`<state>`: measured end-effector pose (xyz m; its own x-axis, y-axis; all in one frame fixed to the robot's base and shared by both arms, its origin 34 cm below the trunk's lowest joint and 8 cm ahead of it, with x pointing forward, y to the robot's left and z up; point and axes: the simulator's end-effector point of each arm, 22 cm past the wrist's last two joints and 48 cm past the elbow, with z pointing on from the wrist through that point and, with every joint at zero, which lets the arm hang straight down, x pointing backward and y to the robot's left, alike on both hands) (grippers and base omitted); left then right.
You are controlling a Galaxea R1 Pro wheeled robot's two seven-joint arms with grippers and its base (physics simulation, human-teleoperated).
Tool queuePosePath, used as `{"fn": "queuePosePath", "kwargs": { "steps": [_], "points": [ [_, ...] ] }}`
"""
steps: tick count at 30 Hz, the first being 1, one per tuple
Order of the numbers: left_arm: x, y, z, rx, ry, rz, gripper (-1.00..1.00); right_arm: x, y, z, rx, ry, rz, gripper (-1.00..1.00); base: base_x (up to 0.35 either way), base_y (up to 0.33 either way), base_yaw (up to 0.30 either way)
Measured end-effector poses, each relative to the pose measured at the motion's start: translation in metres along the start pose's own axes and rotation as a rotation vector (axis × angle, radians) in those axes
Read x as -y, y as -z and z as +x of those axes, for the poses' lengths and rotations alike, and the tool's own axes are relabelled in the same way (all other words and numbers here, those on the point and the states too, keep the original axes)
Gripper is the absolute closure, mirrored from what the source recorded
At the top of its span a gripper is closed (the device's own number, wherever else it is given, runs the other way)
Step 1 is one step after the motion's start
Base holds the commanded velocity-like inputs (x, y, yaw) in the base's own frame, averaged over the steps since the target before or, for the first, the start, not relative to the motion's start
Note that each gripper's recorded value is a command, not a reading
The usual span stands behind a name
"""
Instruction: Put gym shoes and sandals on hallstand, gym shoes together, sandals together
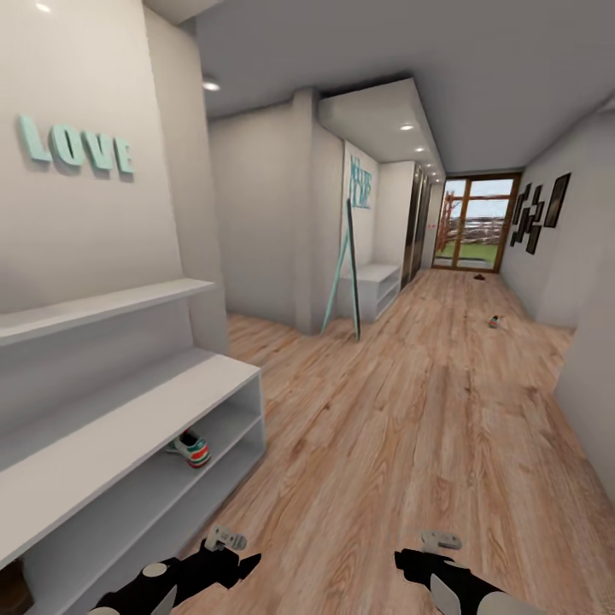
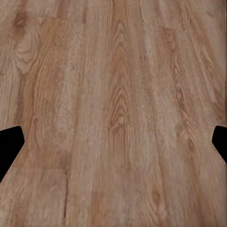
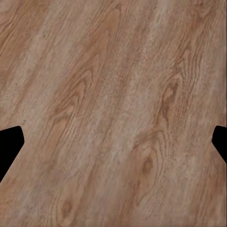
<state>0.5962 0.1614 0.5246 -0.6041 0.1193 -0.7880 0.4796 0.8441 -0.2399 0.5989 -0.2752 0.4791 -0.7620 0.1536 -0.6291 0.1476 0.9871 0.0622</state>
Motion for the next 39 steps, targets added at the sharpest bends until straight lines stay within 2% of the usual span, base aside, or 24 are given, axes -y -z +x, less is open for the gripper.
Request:
{"fn": "queuePosePath", "kwargs": {
  "steps": [16,32,35,39],
  "points": [
    [0.000,0.000,0.000,0.000,0.000,0.000,-1.00,0.000,0.000,0.000,0.000,0.000,0.001,-1.00,0.312,-0.159,-0.300],
    [-0.001,0.000,-0.002,0.004,0.000,-0.003,-1.00,0.000,0.000,0.000,0.001,-0.001,0.001,-1.00,0.347,-0.045,-0.300],
    [-0.001,-0.004,-0.009,0.022,0.008,-0.025,-1.00,0.000,0.000,-0.001,0.001,-0.002,0.002,-1.00,0.349,-0.001,-0.300],
    [0.009,-0.014,-0.037,0.087,0.024,-0.050,-1.00,0.000,0.000,-0.001,0.002,-0.002,0.002,-1.00,0.349,0.000,-0.300]
  ]
}}
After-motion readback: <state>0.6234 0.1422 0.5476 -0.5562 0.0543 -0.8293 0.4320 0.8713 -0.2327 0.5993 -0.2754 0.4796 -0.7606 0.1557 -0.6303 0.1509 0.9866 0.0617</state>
